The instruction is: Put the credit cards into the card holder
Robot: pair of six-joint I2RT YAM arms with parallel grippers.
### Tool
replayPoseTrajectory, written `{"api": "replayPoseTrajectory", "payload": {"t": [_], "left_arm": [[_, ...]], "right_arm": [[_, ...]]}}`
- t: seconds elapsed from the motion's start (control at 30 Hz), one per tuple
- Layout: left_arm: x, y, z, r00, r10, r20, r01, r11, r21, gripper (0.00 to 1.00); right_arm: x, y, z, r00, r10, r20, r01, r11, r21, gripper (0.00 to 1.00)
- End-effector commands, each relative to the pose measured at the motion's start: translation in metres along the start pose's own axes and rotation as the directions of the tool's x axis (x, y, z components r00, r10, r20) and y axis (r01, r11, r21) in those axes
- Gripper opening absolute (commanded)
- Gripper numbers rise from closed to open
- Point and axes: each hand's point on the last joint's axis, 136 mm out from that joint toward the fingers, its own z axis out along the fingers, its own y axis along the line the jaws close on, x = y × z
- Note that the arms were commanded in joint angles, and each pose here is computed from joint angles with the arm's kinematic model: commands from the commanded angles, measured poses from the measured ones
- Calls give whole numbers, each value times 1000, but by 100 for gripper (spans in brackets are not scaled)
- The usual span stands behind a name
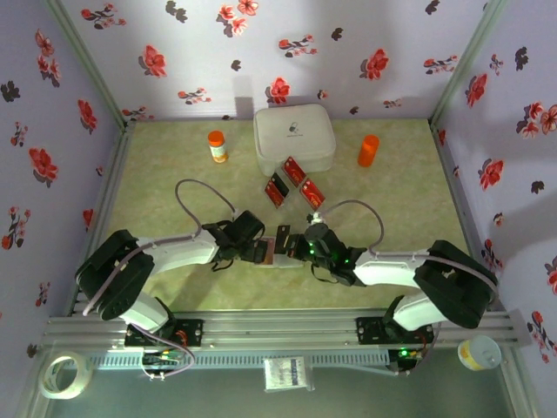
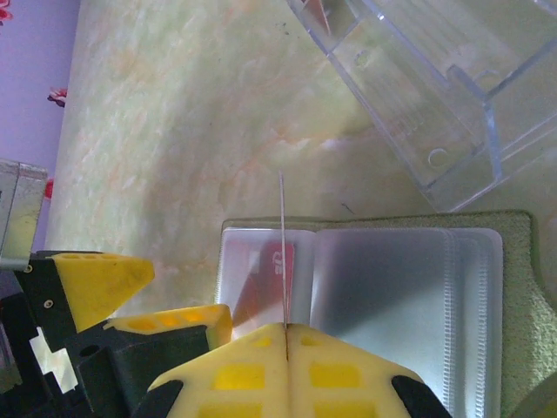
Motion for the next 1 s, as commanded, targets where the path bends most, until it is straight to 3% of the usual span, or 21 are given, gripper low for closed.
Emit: {"api": "replayPoseTrajectory", "payload": {"t": [0.0, 0.5, 0.97], "left_arm": [[19, 16, 3, 999, 11, -47, -14, 998, -65, 100], [20, 16, 3, 999, 3, -47, -6, 998, -61, 100], [-17, -8, -17, 999, 32, 20, -32, 999, 14, 100]], "right_arm": [[0, -4, 2, 999, 23, 27, -23, 1000, 4, 0], [8, -7, 5, 998, 55, 19, -55, 998, -15, 0], [12, -15, 3, 998, 65, 22, -65, 998, 3, 0]]}}
